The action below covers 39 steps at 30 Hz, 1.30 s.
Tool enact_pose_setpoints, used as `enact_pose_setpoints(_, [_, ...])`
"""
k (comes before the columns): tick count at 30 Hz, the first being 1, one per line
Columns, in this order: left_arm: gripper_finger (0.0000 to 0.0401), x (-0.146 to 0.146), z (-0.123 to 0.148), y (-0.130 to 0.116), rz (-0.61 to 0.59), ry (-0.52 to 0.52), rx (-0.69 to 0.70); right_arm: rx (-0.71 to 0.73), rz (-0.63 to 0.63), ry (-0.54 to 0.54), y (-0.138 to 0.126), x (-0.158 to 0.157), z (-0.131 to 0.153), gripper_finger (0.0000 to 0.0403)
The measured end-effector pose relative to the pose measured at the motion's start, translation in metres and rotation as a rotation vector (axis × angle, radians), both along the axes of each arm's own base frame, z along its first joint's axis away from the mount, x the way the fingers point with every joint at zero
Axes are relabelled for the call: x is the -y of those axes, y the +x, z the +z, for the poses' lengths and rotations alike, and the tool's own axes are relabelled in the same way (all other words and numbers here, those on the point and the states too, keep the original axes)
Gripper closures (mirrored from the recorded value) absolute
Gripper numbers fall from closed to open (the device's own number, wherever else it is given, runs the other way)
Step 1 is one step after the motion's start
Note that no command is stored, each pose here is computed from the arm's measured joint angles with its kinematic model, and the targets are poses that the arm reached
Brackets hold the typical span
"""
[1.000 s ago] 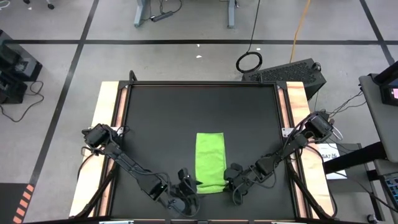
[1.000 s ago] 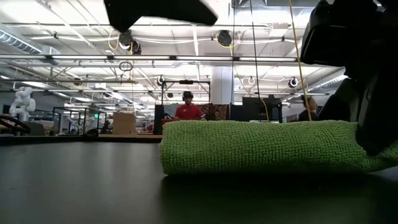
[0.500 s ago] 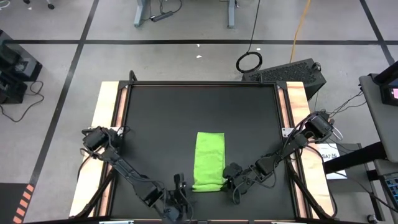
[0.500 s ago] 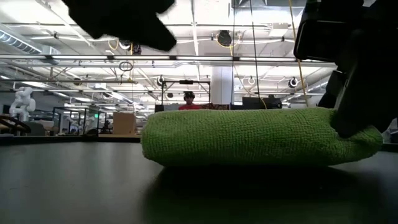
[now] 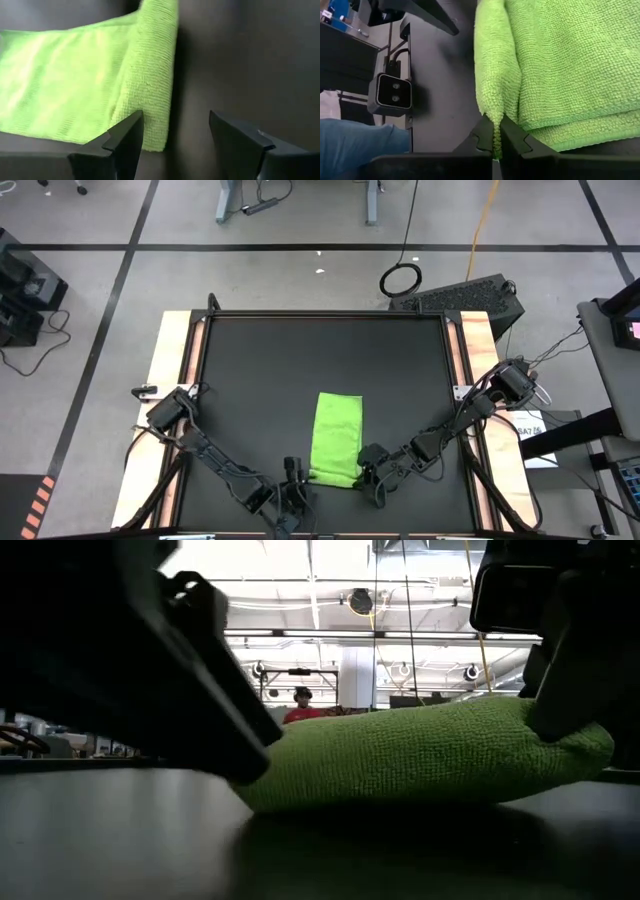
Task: Roll towel
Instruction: Roll the green microfiber towel
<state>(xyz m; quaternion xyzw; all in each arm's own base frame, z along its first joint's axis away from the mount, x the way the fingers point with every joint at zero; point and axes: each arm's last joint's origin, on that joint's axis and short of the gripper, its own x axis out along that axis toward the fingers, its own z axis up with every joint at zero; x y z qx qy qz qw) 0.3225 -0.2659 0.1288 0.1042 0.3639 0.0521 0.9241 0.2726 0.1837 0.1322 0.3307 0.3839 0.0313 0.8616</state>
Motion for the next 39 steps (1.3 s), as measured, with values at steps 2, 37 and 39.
enact_pose_setpoints(2, [0.0169,-0.002,0.001,0.003,0.001,0.008,0.007,-0.007,0.013,0.012,0.000,-0.001,0.000,0.0403])
enact_pose_setpoints(37, [0.0169,-0.013,-0.011,0.014,-0.123,0.144,-0.079,-0.023,-0.012,0.050,0.000,-0.001,0.000,0.0403])
enact_pose_setpoints(39, [0.0169,-0.013,-0.016,0.016,-0.136,0.126,-0.094,-0.020,-0.012,0.053,0.000,-0.001,0.000,0.0403])
